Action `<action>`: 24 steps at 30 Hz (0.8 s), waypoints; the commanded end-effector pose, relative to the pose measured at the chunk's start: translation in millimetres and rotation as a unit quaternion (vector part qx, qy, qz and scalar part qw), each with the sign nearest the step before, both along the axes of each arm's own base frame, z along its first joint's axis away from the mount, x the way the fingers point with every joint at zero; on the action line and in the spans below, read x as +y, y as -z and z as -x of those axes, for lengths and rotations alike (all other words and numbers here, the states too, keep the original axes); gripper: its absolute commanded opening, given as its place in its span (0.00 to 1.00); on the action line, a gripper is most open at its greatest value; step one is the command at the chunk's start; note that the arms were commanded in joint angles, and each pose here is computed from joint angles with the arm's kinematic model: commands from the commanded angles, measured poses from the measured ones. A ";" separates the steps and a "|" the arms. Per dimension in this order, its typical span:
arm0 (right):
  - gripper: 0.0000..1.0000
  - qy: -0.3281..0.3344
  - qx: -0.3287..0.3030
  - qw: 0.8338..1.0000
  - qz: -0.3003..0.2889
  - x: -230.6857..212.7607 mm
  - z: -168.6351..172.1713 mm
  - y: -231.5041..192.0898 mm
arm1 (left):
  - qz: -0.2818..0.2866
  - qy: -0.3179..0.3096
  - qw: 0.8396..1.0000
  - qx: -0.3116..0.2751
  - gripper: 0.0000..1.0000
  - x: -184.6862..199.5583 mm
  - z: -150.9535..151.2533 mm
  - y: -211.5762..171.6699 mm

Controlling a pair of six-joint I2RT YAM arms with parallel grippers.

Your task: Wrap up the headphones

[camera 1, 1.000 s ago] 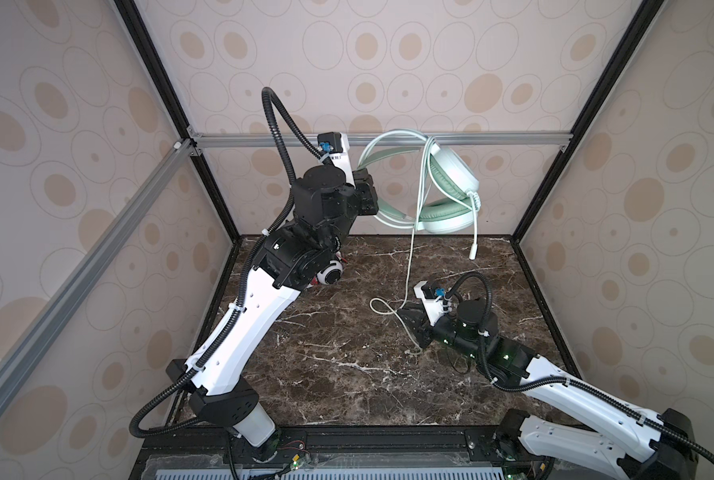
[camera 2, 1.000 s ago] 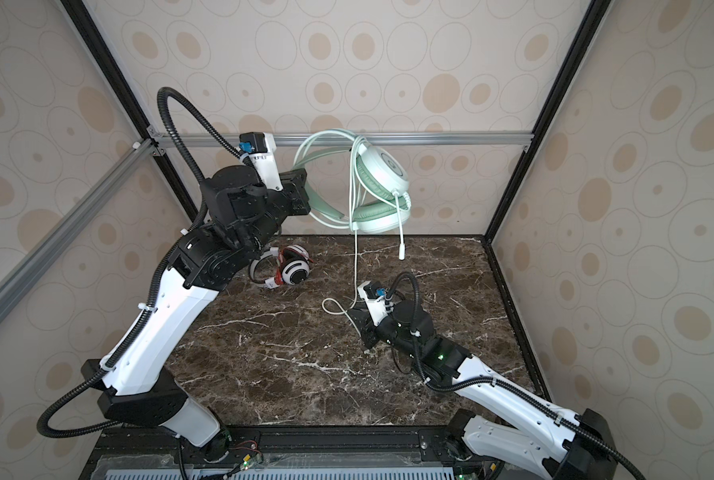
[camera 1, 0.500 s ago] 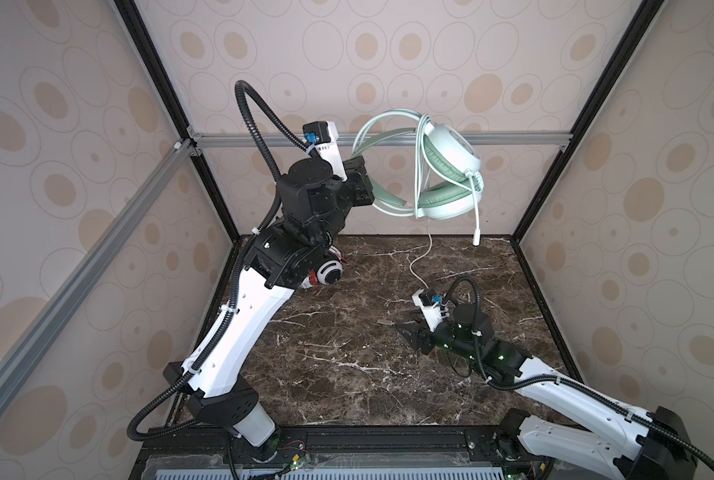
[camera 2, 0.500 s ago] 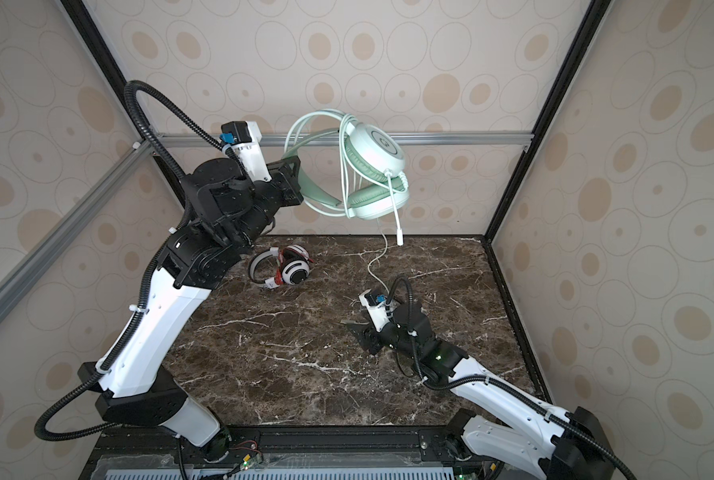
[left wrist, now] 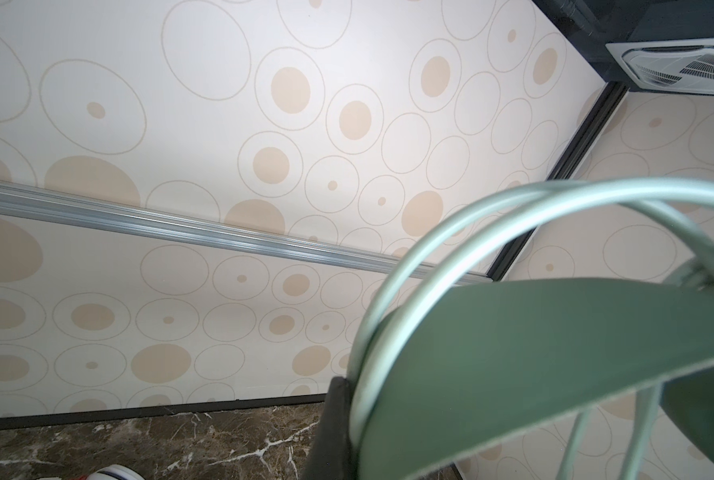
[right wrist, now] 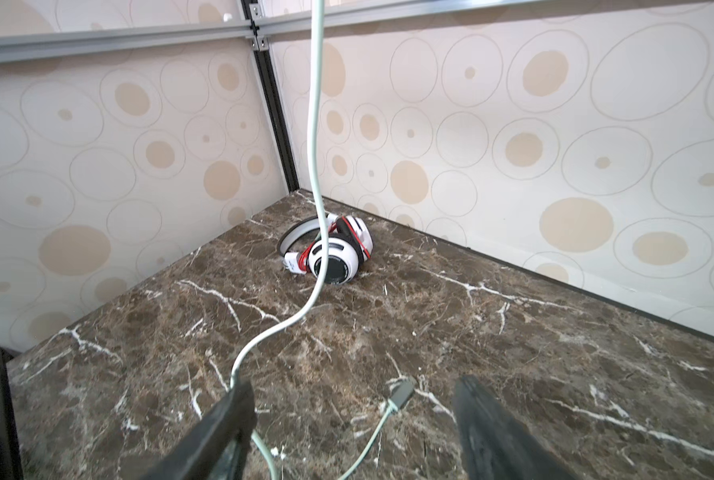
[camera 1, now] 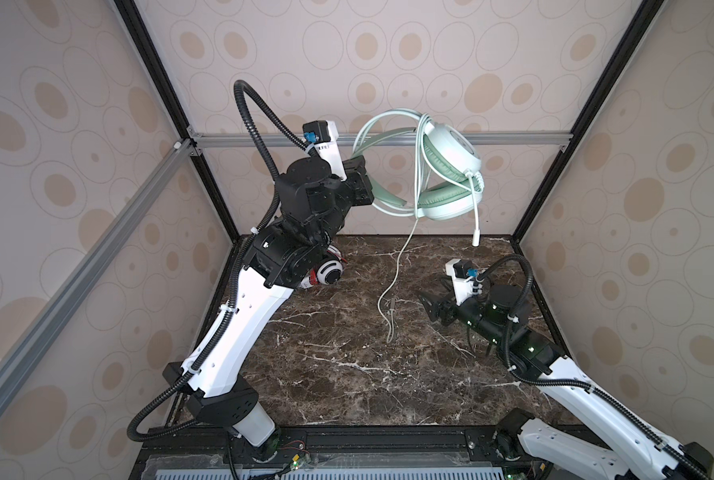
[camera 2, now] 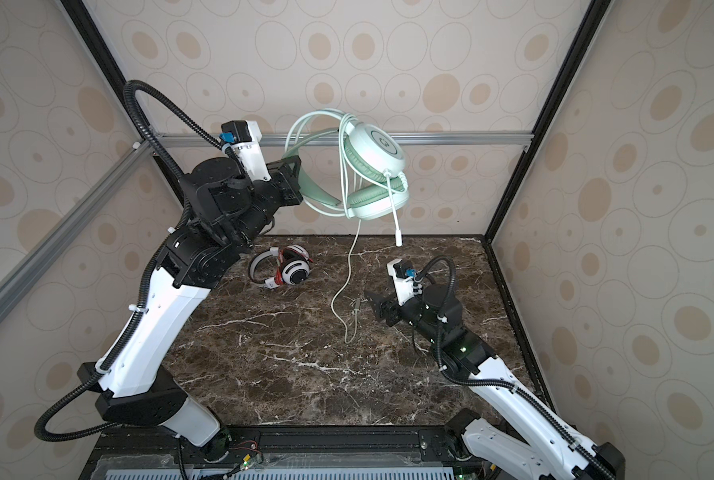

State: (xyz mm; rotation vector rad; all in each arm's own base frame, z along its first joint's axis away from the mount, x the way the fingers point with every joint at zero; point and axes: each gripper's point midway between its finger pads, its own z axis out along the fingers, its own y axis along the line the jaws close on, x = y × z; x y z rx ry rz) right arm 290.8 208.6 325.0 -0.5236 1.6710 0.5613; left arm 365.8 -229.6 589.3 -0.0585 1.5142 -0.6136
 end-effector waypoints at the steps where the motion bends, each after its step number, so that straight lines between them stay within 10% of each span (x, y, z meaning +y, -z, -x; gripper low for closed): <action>1: 0.79 -0.025 -0.038 0.999 -0.023 13.4 -15.5 -27.7 | 0.076 0.018 0.996 -0.048 0.00 14.0 18.6 -45.2; 24: 0.78 -0.082 -0.091 0.988 -0.098 63.6 -89.3 -91.4 | 0.081 0.048 0.995 -0.029 0.00 1.5 15.3 -32.2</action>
